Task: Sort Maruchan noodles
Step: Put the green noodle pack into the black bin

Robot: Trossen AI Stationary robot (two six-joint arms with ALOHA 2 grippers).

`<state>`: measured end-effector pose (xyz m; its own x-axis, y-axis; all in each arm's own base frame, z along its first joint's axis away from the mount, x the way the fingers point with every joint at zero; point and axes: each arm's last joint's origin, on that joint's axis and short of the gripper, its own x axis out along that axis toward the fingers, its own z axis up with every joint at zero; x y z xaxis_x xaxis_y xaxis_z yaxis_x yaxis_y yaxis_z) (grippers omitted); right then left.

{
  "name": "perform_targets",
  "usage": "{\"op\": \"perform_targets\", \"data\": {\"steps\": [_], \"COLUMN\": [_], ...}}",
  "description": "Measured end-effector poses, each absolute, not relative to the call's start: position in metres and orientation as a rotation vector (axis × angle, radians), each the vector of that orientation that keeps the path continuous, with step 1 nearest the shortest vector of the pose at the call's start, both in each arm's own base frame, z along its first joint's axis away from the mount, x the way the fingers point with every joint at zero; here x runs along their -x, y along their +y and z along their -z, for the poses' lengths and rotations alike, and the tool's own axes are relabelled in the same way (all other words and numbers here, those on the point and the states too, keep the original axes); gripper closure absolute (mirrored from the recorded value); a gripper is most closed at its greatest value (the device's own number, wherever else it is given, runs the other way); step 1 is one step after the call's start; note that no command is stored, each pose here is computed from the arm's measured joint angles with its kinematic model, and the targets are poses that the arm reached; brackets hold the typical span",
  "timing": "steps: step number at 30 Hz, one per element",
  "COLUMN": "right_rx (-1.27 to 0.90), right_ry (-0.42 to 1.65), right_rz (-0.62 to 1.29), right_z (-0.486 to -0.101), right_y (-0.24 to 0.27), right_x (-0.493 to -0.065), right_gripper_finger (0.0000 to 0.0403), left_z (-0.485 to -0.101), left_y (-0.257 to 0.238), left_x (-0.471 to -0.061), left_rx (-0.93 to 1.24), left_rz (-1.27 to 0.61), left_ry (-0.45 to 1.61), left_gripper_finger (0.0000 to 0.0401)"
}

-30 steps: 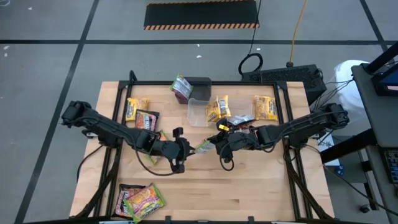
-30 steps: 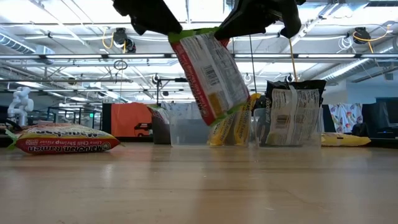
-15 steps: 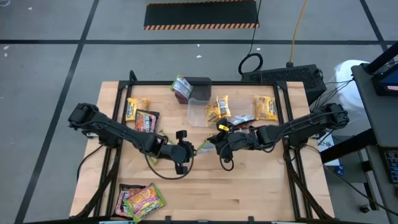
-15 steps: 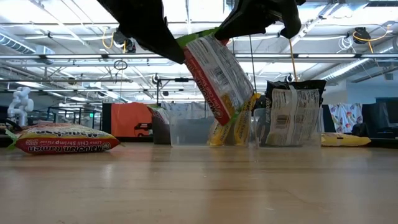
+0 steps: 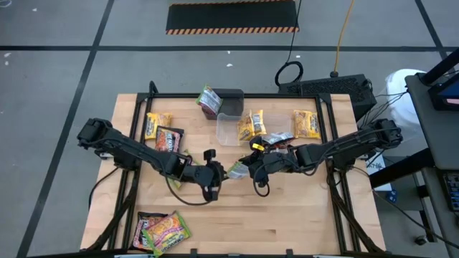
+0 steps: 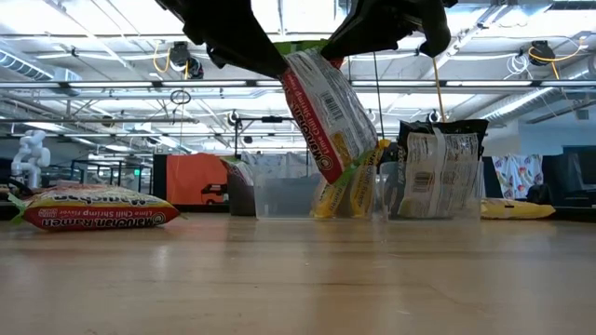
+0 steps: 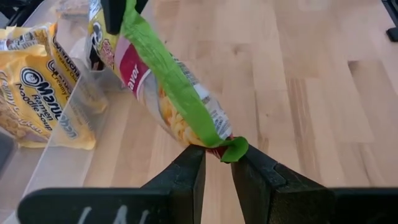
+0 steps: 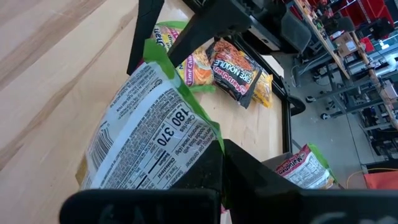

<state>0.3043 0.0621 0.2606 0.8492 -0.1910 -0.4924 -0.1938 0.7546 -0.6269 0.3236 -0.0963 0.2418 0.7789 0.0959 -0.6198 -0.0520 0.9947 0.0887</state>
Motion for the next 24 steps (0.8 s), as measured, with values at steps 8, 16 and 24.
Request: {"op": "perform_targets", "data": {"steps": [8, 16, 24], "right_rx": [0.727, 0.737, 0.738], "right_ry": [0.569, 0.568, 0.501], "right_rz": [-0.002, 0.022, 0.102], "right_z": [-0.261, -0.262, -0.27], "right_y": [0.062, 0.054, 0.032], "right_x": [-0.304, -0.306, -0.314], "right_gripper_finger": [0.0403, 0.0403, 0.0403], "left_z": [-0.242, -0.242, -0.244], "left_y": [-0.089, -0.087, -0.076], "left_x": [-0.325, -0.325, -0.328], "left_rx": [-0.044, -0.069, -0.093], "left_rz": [-0.113, -0.175, -0.284], "left_ry": [0.675, 0.662, 0.634], "left_gripper_finger": [0.0387, 0.0398, 0.0399]}}
